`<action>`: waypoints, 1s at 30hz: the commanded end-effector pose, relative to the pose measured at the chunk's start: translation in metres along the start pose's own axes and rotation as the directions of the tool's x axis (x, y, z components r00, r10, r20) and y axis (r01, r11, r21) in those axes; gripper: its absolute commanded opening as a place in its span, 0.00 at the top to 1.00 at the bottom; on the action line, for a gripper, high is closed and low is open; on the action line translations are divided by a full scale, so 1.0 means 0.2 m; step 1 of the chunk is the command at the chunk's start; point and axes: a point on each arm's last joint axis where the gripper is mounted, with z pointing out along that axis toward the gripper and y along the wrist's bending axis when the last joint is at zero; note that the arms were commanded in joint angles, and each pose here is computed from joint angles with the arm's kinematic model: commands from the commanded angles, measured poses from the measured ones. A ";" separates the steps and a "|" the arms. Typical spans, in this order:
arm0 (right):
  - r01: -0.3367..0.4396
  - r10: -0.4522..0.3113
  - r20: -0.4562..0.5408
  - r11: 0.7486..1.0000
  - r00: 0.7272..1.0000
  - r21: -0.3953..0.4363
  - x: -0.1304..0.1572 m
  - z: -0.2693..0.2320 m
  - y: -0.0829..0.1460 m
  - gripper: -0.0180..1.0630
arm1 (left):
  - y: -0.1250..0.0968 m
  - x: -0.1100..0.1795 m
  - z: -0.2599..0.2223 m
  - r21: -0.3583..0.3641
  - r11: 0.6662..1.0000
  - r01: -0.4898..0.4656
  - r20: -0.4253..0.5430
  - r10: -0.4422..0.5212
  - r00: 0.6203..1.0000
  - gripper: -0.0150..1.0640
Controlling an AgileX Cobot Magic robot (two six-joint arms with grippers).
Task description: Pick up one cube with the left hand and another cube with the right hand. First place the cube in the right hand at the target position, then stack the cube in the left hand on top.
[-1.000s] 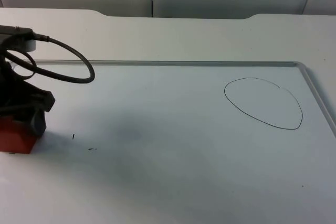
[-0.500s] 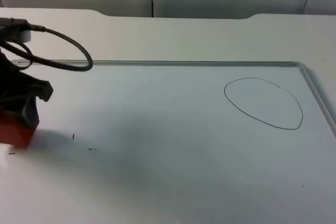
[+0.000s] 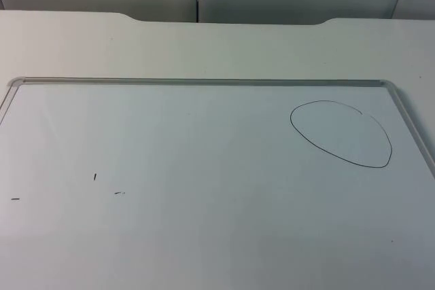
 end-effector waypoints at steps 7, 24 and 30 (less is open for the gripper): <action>-0.002 0.002 0.024 1.000 1.000 0.002 -0.01 -0.01 0.00 0.99 | -0.06 0.10 -0.48 0.015 1.000 -0.023 0.182 0.020 0.983 0.99; -0.032 0.031 0.035 0.999 0.999 0.009 -0.01 -0.01 0.00 0.99 | -0.06 0.34 -0.54 0.000 1.000 -0.017 0.251 0.016 0.968 0.99; -0.088 0.085 0.038 0.992 0.996 0.088 -0.01 -0.01 -0.06 0.99 | -0.06 0.34 -0.54 0.005 1.000 -0.014 0.253 0.012 0.967 0.99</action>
